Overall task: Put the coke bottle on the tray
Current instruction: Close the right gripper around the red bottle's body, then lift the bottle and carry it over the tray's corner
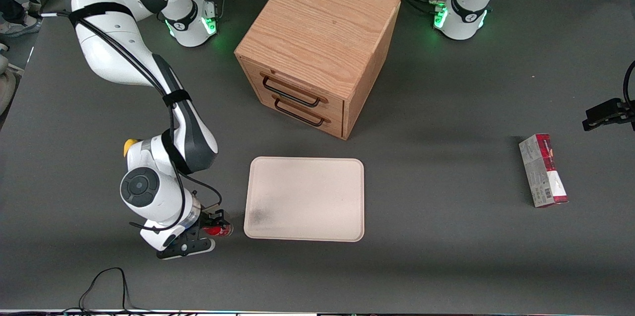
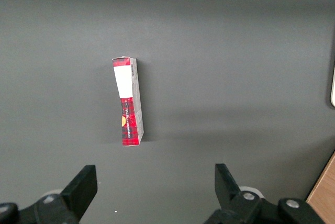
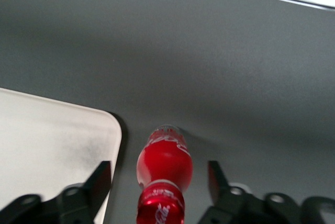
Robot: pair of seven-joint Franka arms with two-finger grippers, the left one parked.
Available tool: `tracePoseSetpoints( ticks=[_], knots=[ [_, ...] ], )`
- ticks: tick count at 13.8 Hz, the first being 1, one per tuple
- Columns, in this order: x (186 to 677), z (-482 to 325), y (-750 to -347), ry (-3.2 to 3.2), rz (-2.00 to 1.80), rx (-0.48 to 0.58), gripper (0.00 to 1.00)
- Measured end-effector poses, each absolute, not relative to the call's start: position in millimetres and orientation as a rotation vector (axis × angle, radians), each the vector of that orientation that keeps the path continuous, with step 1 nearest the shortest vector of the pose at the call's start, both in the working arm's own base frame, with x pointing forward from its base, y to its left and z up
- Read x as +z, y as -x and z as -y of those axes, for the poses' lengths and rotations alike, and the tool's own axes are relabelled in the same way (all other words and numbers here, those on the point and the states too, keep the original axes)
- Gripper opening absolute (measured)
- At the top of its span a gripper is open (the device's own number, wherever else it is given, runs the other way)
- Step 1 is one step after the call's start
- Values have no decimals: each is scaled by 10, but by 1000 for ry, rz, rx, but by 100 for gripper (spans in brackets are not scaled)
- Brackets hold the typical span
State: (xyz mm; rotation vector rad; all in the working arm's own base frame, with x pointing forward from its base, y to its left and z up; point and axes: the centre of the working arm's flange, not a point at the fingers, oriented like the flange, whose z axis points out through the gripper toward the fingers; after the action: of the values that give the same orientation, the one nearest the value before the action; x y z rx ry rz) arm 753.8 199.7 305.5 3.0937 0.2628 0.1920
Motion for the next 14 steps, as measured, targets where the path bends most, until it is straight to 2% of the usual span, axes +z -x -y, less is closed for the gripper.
tracePoseSetpoints(
  ticks=[1, 2, 5, 7, 10, 12, 14],
  knots=[
    [3039, -1991, -7524, -3091, -264, 168, 79],
    [3028, -1987, -7513, -3089, -263, 151, 73],
    [3038, -1979, -7505, -3098, -253, 130, 40],
    [3069, -1967, -7518, -3108, -240, 136, 39],
    [3316, -1963, -7594, -3123, -165, 211, 39],
    [3633, -1963, -7614, -3129, -107, 262, 39],
    [4031, -1947, -7545, -3125, -88, 254, 39]
  ],
)
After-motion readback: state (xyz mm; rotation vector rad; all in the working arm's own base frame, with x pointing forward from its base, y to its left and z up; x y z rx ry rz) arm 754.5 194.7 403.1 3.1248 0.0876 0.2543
